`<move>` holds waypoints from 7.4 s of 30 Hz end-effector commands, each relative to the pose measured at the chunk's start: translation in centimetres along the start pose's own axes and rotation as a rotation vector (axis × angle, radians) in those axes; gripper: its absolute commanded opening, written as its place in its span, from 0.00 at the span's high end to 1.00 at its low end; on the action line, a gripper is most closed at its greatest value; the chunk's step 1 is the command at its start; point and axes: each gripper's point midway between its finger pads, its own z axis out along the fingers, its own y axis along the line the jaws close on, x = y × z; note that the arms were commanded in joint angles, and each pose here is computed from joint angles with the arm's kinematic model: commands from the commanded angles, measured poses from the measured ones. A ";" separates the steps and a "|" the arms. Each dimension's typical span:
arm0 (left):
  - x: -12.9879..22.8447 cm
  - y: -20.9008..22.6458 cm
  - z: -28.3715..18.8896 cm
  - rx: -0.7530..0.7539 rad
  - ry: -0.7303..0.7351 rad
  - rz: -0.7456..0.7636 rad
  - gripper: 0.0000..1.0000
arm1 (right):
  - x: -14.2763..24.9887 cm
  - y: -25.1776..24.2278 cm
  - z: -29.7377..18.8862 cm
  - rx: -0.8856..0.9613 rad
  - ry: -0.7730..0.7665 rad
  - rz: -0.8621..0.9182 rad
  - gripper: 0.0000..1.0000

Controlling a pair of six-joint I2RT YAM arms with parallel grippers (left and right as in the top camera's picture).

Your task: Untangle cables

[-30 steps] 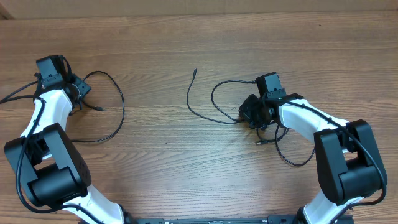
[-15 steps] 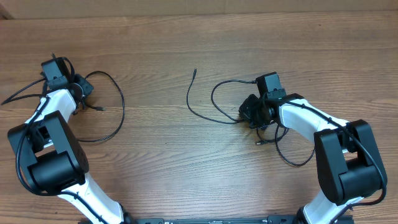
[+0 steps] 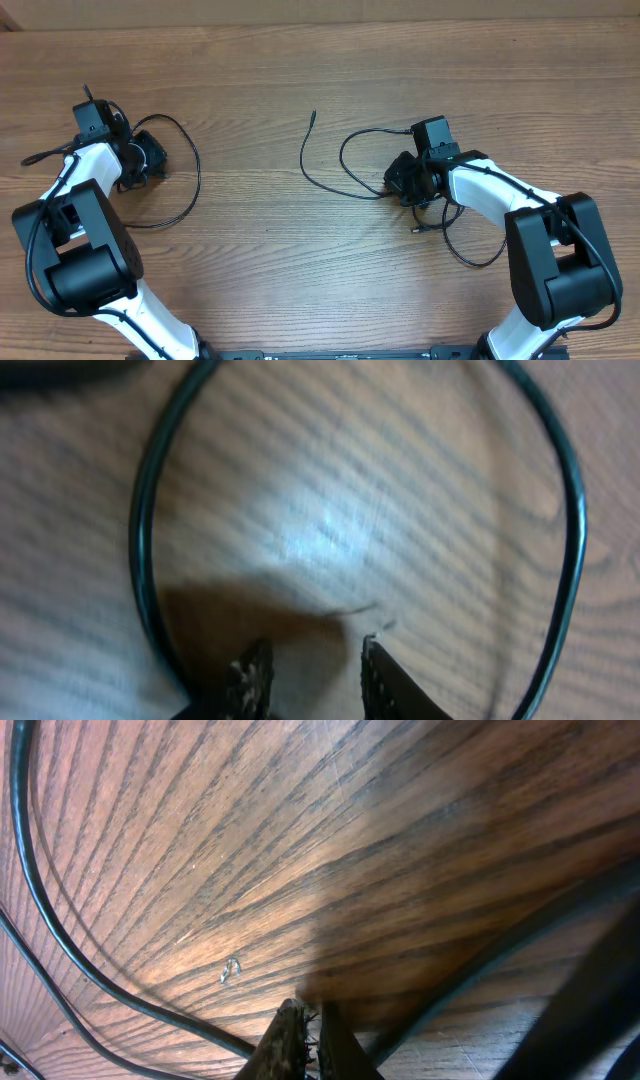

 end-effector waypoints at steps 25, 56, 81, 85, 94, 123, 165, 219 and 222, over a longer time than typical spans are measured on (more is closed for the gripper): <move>13.5 -6.9 -5.1 -0.283 0.258 0.353 0.70 | 0.1 -2.9 1.0 0.101 -0.020 0.019 0.92; 3.7 0.4 6.5 -0.162 0.085 0.172 0.82 | 0.1 -3.0 1.0 0.102 -0.020 0.019 0.91; 9.3 -13.0 -6.2 0.164 0.313 0.232 0.78 | 0.1 -2.9 1.0 0.101 -0.020 0.019 0.83; 12.1 -14.2 -5.2 0.155 0.342 0.299 0.93 | 0.0 -2.8 1.0 0.095 -0.024 0.017 0.84; 19.5 -15.7 -2.0 0.138 0.369 0.481 0.96 | 0.4 -2.4 1.0 0.074 0.000 0.000 0.96; 22.9 -19.9 -0.9 0.243 0.296 0.636 0.73 | -5.6 -7.2 -9.8 0.150 -0.214 -0.016 0.96; 23.7 -25.5 -5.6 0.486 0.367 0.809 0.50 | 7.0 -4.5 -3.2 -0.007 0.105 -0.055 0.89; 28.0 -40.4 -17.8 0.701 -0.037 1.327 0.96 | -1.1 -8.8 -6.5 -0.028 -0.055 0.113 0.69; 26.6 -40.9 -22.2 0.757 -0.130 1.317 0.96 | -1.2 -8.9 -6.2 -0.024 -0.052 0.114 0.69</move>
